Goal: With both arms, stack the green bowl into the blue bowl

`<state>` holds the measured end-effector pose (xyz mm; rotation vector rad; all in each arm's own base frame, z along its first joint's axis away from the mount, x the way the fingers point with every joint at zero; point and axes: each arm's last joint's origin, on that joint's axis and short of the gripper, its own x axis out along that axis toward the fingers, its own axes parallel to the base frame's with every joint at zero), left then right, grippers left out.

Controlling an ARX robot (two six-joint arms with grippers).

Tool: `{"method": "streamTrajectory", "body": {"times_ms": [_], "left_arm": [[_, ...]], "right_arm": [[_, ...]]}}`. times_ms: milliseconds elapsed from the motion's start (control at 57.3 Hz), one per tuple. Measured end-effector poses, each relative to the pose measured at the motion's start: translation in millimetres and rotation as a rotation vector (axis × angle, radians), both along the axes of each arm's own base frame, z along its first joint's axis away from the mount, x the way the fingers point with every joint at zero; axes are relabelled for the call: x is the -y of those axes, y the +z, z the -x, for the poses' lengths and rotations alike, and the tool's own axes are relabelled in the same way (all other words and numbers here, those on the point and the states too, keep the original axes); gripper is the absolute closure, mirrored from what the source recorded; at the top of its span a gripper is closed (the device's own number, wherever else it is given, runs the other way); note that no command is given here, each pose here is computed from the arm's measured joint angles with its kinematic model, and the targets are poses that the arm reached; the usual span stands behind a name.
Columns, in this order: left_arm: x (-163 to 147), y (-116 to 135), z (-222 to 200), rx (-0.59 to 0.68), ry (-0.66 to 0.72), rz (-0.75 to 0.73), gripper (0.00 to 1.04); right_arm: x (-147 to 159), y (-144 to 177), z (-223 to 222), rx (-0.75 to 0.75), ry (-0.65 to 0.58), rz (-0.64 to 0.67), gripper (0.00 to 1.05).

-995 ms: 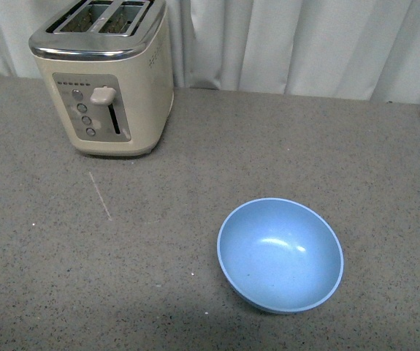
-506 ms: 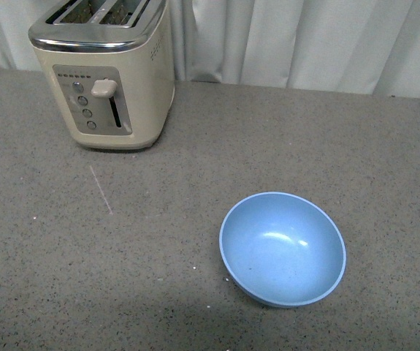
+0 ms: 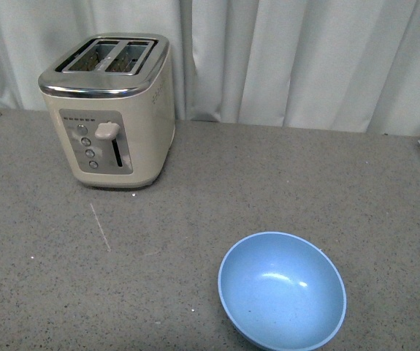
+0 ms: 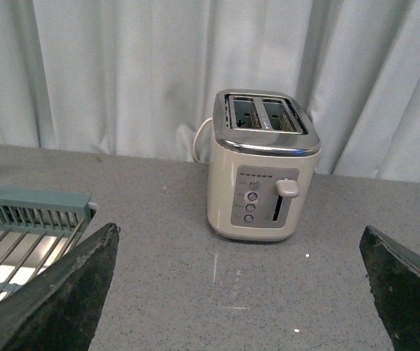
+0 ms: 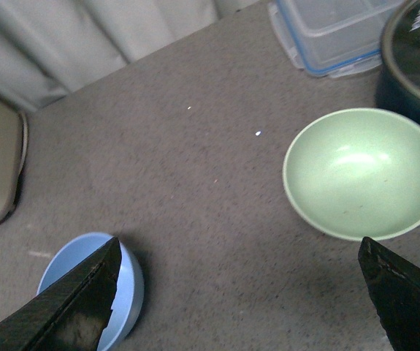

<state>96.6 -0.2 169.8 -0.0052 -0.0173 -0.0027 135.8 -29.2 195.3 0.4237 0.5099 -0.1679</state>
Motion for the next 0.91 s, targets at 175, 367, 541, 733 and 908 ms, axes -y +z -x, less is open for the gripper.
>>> {"method": "streamTrajectory", "body": {"times_ms": [175, 367, 541, 733, 908], "left_arm": [[0, 0, 0, 0.000, 0.000, 0.000, 0.06], [0, 0, 0, 0.000, 0.000, 0.000, 0.06], [0, 0, 0, 0.000, 0.000, -0.001, 0.06], [0, 0, 0, 0.000, 0.000, 0.000, 0.06], [0, 0, 0, 0.000, 0.000, -0.001, 0.06]], "right_arm": [[40, 9, -31, -0.081, -0.078, -0.082, 0.09], [63, -19, -57, -0.215, -0.164, -0.097, 0.09], [62, -41, -74, -0.269, -0.188, -0.058, 0.09], [57, -71, -91, -0.351, -0.181, -0.035, 0.09], [56, -90, -97, -0.414, -0.200, -0.026, 0.09]]}}
